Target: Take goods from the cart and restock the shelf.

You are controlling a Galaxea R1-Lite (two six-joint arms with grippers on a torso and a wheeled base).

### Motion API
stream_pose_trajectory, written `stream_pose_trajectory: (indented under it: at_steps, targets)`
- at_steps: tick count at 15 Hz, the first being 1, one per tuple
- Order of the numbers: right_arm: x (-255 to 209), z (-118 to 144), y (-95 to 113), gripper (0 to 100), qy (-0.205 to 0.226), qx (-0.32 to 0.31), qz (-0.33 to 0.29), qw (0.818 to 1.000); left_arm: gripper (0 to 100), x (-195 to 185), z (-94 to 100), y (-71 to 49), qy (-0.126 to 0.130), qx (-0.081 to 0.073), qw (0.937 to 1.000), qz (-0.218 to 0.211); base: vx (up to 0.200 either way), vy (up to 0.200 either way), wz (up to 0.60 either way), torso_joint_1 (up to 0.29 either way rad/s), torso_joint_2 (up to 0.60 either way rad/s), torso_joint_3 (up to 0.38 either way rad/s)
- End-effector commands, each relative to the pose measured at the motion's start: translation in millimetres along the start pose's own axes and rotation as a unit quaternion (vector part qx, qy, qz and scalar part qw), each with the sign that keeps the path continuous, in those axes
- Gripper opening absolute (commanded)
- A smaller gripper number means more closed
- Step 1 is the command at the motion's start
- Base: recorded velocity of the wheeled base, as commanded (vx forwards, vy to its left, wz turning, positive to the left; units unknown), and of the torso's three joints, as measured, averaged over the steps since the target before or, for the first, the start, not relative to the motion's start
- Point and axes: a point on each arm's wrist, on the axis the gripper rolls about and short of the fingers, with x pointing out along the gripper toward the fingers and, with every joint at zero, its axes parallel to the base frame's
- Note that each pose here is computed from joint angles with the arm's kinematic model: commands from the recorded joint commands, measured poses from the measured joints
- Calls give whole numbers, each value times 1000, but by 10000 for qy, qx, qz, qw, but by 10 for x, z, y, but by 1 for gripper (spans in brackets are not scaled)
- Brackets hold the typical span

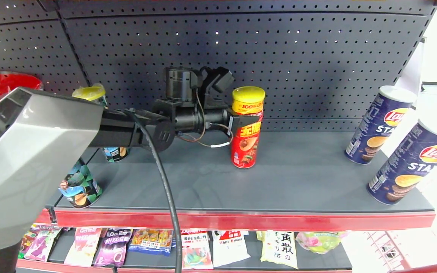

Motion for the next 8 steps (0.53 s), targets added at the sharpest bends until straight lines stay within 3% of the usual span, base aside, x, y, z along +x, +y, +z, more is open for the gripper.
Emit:
stream_pose_trajectory:
  at_steps: [1, 2, 5, 8]
  targets:
    - [-3, 13, 0, 0, -18, -7, 4, 10000, 0, -253, 212, -156, -71, 38, 9994, -347, 0, 0, 0, 0, 0, 0]
    - [-3, 14, 0, 0, -25, -9, 3, 10000, 0, -336, 237, -229, -16, 29, 9989, -476, 0, 0, 0, 0, 0, 0]
    - [-5, 14, 0, 0, -33, -10, 3, 10000, 0, -449, 107, -309, 148, 568, 9946, -860, 0, 0, 0, 0, 0, 0]
    - [-7, 18, 0, 0, -40, -12, 2, 10000, 0, -571, 46, -438, 261, 550, 9926, -1055, 0, 0, 0, 0, 0, 0]
